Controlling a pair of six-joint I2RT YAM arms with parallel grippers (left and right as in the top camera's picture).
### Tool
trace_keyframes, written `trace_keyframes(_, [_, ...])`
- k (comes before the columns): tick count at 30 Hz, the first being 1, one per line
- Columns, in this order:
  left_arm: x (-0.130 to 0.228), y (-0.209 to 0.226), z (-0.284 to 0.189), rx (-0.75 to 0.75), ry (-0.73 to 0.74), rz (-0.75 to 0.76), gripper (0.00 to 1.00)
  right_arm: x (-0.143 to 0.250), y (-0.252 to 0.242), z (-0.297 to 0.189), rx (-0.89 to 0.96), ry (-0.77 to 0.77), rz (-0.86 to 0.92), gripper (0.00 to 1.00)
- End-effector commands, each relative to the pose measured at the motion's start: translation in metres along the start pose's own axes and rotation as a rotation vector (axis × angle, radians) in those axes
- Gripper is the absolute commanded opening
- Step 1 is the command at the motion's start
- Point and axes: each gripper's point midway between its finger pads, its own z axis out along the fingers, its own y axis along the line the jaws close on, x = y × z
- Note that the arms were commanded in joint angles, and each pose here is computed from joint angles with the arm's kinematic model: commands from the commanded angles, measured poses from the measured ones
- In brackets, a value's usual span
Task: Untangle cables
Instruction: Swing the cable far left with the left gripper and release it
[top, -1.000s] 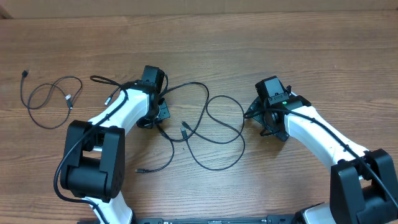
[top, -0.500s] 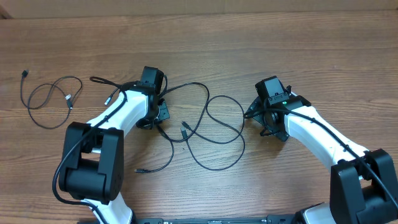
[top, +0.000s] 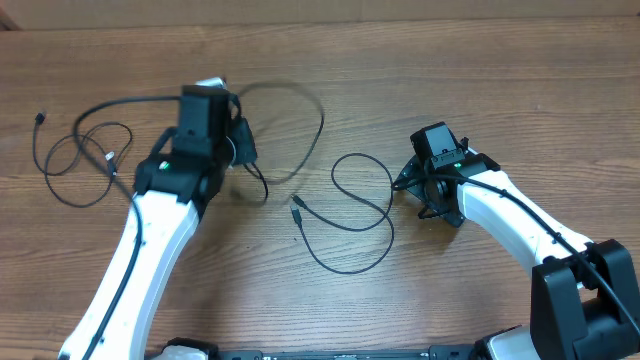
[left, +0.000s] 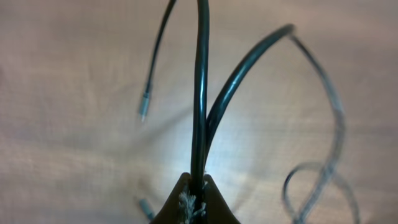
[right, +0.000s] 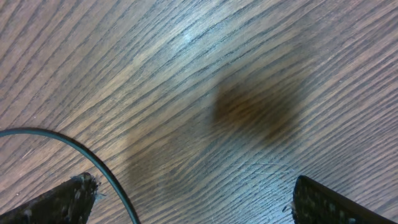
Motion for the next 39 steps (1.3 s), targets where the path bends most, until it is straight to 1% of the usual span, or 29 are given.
trace_keyframes(1, [-0.043, -0.004, -0.034, 0.013, -0.186, 0.109, 0.04, -0.002, 0.000, -0.003, -0.012, -0.007, 0.013, 1.00])
trace_keyframes(4, [-0.065, -0.012, -0.047, 0.026, -0.289, 0.241, 0.04, -0.002, 0.000, -0.003, -0.012, -0.007, 0.013, 1.00])
trace_keyframes(5, [-0.070, -0.013, -0.049, 0.018, -0.312, 0.322, 0.04, -0.002, 0.000, -0.003, -0.012, -0.007, 0.013, 1.00])
trace_keyframes(8, [-0.075, -0.007, -0.047, -0.049, -0.330, 0.452, 0.04, -0.002, 0.000, -0.003, -0.012, -0.007, 0.013, 1.00])
trace_keyframes(13, [-0.087, 0.030, -0.043, -0.312, -0.326, 0.564, 0.04, -0.002, 0.000, -0.003, -0.012, -0.007, 0.013, 1.00])
trace_keyframes(17, [-0.087, 0.059, -0.037, -0.497, -0.261, 0.631, 0.04, -0.002, 0.000, -0.003, -0.012, -0.007, 0.013, 1.00])
trace_keyframes(19, [-0.085, 0.073, -0.030, -0.546, -0.222, 0.635, 0.04, -0.002, 0.000, -0.003, -0.012, -0.007, 0.013, 1.00])
trace_keyframes(25, [-0.076, 0.118, -0.005, -0.618, -0.114, 0.594, 0.04, -0.002, 0.000, -0.003, -0.012, -0.007, 0.013, 1.00])
trace_keyframes(29, [-0.070, 0.151, 0.007, -0.660, -0.069, 0.490, 0.04, -0.002, 0.000, -0.003, -0.012, -0.007, 0.013, 1.00])
trace_keyframes(31, [-0.063, 0.166, 0.015, -0.659, -0.028, 0.471, 0.04, -0.002, 0.000, -0.003, -0.012, -0.007, 0.012, 1.00])
trace_keyframes(39, [-0.052, 0.230, 0.015, -0.746, 0.051, 0.369, 0.04, -0.002, 0.000, -0.003, -0.012, -0.007, 0.012, 1.00])
